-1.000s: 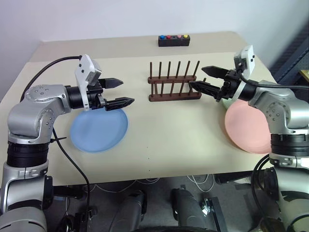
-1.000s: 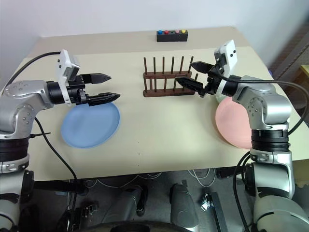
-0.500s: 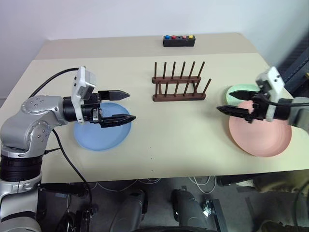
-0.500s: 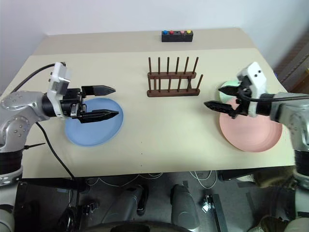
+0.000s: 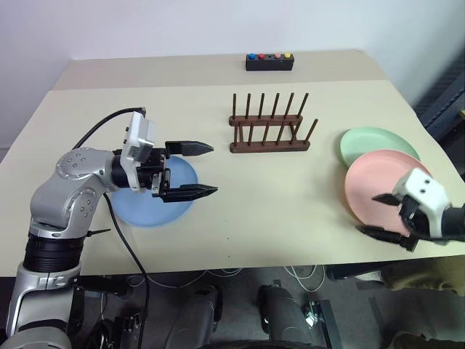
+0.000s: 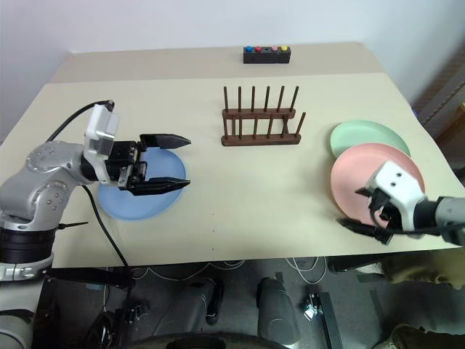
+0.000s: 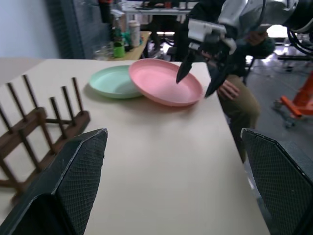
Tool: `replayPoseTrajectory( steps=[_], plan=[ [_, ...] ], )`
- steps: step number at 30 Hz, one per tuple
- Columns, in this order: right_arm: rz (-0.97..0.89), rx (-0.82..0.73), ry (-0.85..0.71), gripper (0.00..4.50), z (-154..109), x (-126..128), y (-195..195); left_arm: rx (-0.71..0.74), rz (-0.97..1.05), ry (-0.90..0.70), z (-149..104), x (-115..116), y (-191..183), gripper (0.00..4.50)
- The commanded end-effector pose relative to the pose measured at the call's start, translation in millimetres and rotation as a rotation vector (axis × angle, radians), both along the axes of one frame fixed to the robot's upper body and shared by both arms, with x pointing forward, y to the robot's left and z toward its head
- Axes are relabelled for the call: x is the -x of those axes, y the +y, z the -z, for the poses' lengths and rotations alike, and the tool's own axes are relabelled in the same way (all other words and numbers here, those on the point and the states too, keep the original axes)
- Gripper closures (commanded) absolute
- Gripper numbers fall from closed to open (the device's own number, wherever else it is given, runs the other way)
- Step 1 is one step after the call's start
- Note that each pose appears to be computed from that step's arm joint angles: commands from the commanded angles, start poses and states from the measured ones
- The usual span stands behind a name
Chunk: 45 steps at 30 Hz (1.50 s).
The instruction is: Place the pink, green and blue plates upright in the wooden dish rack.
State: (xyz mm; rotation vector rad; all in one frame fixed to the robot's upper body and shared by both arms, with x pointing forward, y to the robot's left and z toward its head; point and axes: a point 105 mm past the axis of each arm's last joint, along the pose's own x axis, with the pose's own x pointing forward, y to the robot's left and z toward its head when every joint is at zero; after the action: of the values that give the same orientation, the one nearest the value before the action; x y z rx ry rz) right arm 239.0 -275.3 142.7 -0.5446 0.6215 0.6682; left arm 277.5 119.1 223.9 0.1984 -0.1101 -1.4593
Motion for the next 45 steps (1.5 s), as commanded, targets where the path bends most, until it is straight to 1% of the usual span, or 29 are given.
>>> replayPoseTrajectory(
  steps=[1, 3, 9, 15, 18, 20, 21, 25, 36, 43, 45],
  plan=[
    [0.007, 0.089, -0.075, 0.04, 4.0, -2.7, -4.0, 0.001, 0.03, -0.05, -10.9, 1.2, -0.2, 0.0],
    [0.024, 0.104, -0.07, 0.04, 10.1, 0.2, -8.1, -0.002, 0.033, -0.055, -11.1, 1.4, -0.1, 0.0],
    [0.051, 0.103, -0.06, 0.04, 13.3, 2.3, -14.0, -0.016, 0.045, -0.049, -5.7, 3.5, -3.7, 0.0],
    [0.061, 0.162, -0.027, 0.04, 23.8, -0.2, -26.9, -0.025, 0.05, -0.049, -2.7, 5.8, -4.8, 0.0],
    [0.066, 0.166, -0.012, 0.86, 27.8, -2.3, -29.7, -0.027, 0.049, -0.054, -1.9, 7.8, -4.4, 0.0],
    [0.062, 0.17, -0.014, 1.81, 27.9, -4.2, -29.6, -0.026, 0.046, -0.055, -2.0, 8.4, -3.9, 0.0],
    [0.058, 0.168, -0.016, 2.43, 27.9, -5.9, -28.6, -0.026, 0.042, -0.051, -1.4, 8.7, -3.4, 0.0],
    [0.046, 0.164, -0.019, 4.46, 27.9, -11.4, -25.7, -0.01, 0.04, -0.028, -1.2, 10.8, -1.7, 0.0],
    [0.019, 0.174, -0.03, 4.46, 20.7, -18.4, -25.3, 0.012, 0.032, -0.002, -3.8, 12.1, 1.7, 0.0],
    [-0.02, 0.17, -0.063, 4.46, -10.3, -23.8, -19.7, 0.037, 0.015, 0.008, -6.2, 9.6, 4.1, 0.0],
    [-0.023, 0.134, -0.09, 4.46, -24.1, -27.5, -16.3, 0.045, 0.012, 0.008, -7.5, 9.2, 4.6, 0.0]
  ],
)
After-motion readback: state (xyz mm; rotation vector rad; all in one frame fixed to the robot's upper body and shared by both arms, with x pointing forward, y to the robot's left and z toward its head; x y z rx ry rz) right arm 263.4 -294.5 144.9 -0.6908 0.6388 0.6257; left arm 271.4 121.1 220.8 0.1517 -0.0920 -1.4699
